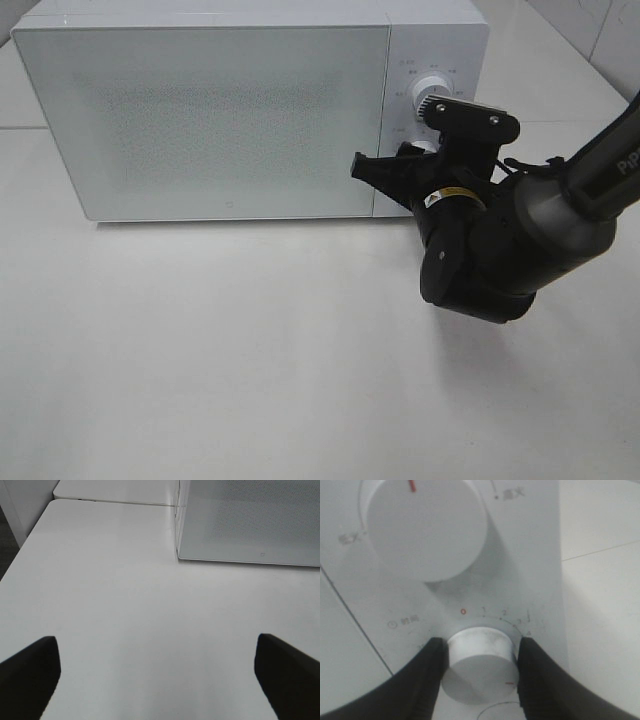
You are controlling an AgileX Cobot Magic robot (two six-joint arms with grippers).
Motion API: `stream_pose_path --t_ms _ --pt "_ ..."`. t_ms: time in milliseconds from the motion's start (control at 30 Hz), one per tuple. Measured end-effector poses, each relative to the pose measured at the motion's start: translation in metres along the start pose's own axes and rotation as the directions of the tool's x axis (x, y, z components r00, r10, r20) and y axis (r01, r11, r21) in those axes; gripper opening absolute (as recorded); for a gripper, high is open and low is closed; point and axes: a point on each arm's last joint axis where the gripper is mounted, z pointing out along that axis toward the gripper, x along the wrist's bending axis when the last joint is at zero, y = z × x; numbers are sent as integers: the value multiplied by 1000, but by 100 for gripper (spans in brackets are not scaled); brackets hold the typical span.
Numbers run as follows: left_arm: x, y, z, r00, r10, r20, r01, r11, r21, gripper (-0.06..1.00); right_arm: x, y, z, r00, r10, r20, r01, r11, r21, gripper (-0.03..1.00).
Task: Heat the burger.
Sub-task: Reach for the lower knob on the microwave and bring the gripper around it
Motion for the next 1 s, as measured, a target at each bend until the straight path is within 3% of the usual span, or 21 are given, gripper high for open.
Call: stream_pose_path --t_ms 33,133,167,300,333,400,467,500,567,600,633,667,700,733,767,800,833,867,900,967,1000 --pt "0 0 0 1000 0 0 0 1000 0 97 0 0 0 1000 0 0 0 1000 0 43" --pt "0 0 0 1000 0 0 0 1000 0 97 0 -1 0 986 170 -2 -170 986 1 43" --pt "0 0 0 1000 0 0 0 1000 0 97 -1 -1 0 960 279 -3 -279 960 2 43" --pt "0 0 0 1000 0 0 0 1000 0 97 -1 -1 0 897 442 -8 -442 897 5 44" --pt "0 0 0 1000 0 0 0 1000 0 97 -1 -2 -1 839 544 -9 -544 839 9 44" --pt "0 0 0 1000 0 0 0 1000 0 97 -1 -2 -1 815 580 -11 -579 815 11 44" --pt "0 0 0 1000 0 0 0 1000 0 97 -2 -2 -1 725 689 -10 -689 725 14 44" --pt "0 0 0 1000 0 0 0 1000 0 97 -2 -2 -1 725 689 -10 -689 725 14 44" --pt "0 0 0 1000 0 0 0 1000 0 97 -2 -3 -1 624 781 -11 -781 624 16 44" --pt "0 0 0 1000 0 0 0 1000 0 97 -2 -3 -1 624 781 -11 -781 624 16 44" --pt "0 0 0 1000 0 0 0 1000 0 97 -2 -2 0 550 835 -12 -835 550 17 44" --pt "0 0 0 1000 0 0 0 1000 0 97 -2 -2 0 516 856 -14 -856 517 18 44" --pt "0 0 0 1000 0 0 0 1000 0 97 -2 -2 0 516 856 -14 -856 517 18 44" --pt "0 0 0 1000 0 0 0 1000 0 97 -3 -3 -1 454 891 -13 -891 454 22 44" --pt "0 0 0 1000 0 0 0 1000 0 97 -3 -3 -1 454 891 -13 -891 454 22 44" --pt "0 0 0 1000 0 0 0 1000 0 97 -3 -3 0 391 920 -16 -920 391 23 44" --pt "0 0 0 1000 6 0 -6 1000 0 97 -3 -3 0 355 935 -15 -934 356 24 44" --pt "0 0 0 1000 6 0 -6 1000 0 97 -3 -3 0 355 935 -15 -934 356 24 44" --pt "0 0 0 1000 0 0 0 1000 0 97 -3 -3 0 292 956 -13 -956 292 25 44" --pt "0 0 0 1000 0 0 0 1000 0 97 -3 -3 0 260 966 -13 -965 260 26 44" --pt "0 0 0 1000 0 0 0 1000 0 97 -3 -3 0 204 979 -11 -979 204 26 44"
